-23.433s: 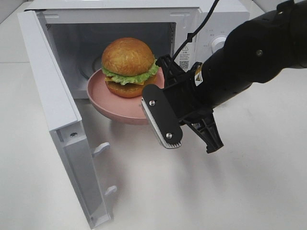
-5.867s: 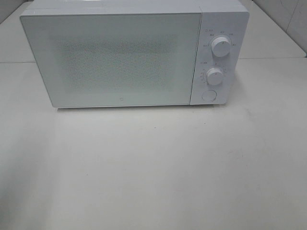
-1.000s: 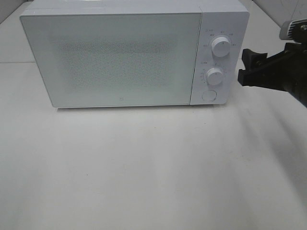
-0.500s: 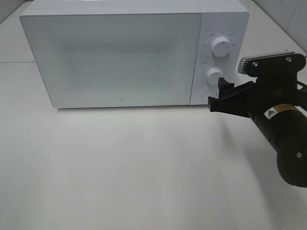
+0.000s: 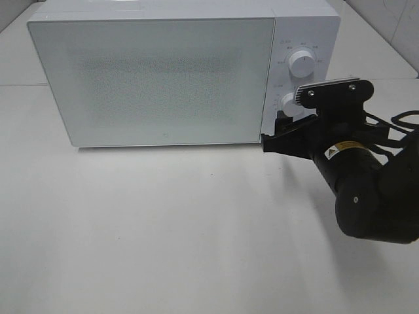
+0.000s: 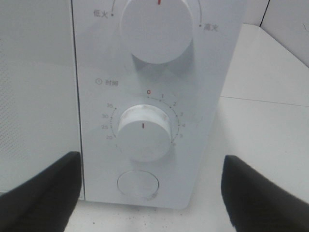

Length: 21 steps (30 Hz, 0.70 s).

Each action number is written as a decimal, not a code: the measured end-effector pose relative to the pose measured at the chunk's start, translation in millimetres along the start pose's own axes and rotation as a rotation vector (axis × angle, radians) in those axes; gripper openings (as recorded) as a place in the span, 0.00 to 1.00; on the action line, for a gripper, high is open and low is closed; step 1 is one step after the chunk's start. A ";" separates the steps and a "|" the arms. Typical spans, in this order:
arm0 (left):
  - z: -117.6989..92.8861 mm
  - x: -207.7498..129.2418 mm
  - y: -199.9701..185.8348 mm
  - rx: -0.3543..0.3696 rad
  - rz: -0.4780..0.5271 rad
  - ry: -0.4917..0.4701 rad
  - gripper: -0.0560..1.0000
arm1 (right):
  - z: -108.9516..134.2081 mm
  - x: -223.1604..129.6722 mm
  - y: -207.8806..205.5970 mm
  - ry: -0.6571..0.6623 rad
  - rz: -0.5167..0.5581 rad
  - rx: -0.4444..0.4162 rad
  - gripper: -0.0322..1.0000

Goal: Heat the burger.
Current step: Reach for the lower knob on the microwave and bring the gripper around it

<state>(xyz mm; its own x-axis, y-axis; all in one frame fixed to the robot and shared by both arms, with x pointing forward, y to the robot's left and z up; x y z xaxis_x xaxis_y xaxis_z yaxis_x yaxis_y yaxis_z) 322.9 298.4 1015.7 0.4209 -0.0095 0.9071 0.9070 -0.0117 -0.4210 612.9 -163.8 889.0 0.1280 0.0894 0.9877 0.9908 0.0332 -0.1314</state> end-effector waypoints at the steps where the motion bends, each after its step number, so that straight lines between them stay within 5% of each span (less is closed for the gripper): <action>1: 0.0 0.0 0.0 0.000 0.000 0.000 0.99 | 2.3 0.3 4.9 0.006 -0.005 -0.005 0.77; 21: 0.0 0.0 0.0 0.000 0.000 0.000 0.99 | 3.2 -4.9 40.6 0.066 -0.022 -0.085 0.77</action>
<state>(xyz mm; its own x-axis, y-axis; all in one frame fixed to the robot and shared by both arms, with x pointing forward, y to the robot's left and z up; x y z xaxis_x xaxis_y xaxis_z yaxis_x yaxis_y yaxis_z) 322.9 298.4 1015.7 0.4209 -0.0095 0.9071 0.9070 -0.0117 -0.4210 652.4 -159.7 878.5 0.1056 0.0236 0.9941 0.9933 -0.0506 -0.1043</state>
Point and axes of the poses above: a point on each arm's last joint axis where the gripper is mounted, y pointing out along that axis toward the gripper, z along the wrist's bending axis when the last joint is at zero, x = y × z, the point moved 10 cm from there along y, pointing out along that axis toward the gripper, and after that the axes turned 2 degrees about y, right-handed, at the moved point
